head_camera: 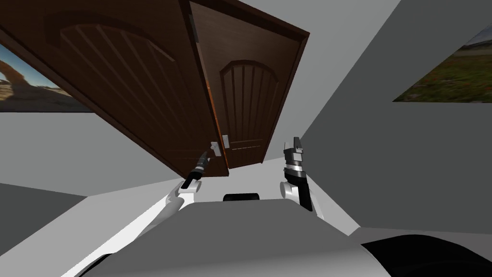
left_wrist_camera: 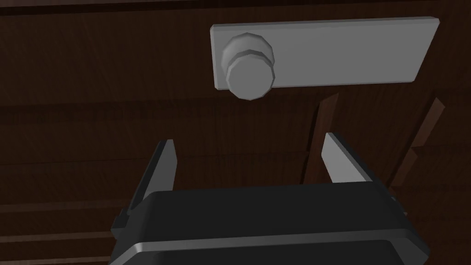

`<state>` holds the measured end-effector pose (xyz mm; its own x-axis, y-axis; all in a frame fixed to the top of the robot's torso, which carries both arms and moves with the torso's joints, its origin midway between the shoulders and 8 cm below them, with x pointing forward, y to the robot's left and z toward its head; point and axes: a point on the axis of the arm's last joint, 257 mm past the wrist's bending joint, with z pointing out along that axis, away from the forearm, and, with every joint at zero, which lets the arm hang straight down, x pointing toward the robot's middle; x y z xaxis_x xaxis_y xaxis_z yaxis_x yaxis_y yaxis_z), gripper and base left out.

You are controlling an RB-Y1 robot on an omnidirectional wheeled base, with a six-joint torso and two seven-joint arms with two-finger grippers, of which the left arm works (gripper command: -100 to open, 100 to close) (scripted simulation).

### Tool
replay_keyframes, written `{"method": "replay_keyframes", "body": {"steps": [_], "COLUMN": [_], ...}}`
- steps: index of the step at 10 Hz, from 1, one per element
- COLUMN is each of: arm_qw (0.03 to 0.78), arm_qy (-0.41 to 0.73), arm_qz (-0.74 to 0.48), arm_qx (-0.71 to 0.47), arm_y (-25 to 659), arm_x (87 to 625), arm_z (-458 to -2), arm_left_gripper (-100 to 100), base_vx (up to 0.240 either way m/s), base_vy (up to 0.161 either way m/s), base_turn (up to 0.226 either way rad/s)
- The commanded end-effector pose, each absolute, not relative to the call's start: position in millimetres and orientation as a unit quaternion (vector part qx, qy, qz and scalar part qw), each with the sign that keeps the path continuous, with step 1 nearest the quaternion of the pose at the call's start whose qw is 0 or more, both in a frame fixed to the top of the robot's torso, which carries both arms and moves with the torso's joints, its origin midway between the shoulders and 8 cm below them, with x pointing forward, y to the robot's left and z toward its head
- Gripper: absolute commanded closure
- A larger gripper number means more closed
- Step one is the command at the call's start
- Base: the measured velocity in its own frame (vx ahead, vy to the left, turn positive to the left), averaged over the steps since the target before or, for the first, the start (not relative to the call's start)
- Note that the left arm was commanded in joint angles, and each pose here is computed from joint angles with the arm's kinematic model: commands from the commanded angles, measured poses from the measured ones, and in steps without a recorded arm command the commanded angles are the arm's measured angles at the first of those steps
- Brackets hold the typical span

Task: Pull the door open

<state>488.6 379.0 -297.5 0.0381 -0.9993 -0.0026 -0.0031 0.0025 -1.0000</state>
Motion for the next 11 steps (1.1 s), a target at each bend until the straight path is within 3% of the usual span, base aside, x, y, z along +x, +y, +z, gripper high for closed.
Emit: {"method": "replay_keyframes", "body": {"steps": [1, 8, 9, 11], "arm_qw": [0.512, 0.518, 0.518, 0.518], "arm_qy": [0.49, 0.485, 0.485, 0.485], "arm_qz": [-0.485, -0.483, -0.483, -0.483], "arm_qx": [-0.512, -0.512, -0.512, -0.512], "arm_y": [382.5, 385.0, 385.0, 385.0], "arm_x": [489.9, 496.7, 496.7, 496.7], "arm_z": [-298.9, -297.6, -297.6, -297.6], "arm_left_gripper": [-100, -100, 100, 100], "base_vx": [0.113, 0.174, -0.011, -0.03], "base_vy": [0.012, 0.018, 0.002, 0.003], "base_turn": [-0.015, -0.03, 0.014, -0.007]}}
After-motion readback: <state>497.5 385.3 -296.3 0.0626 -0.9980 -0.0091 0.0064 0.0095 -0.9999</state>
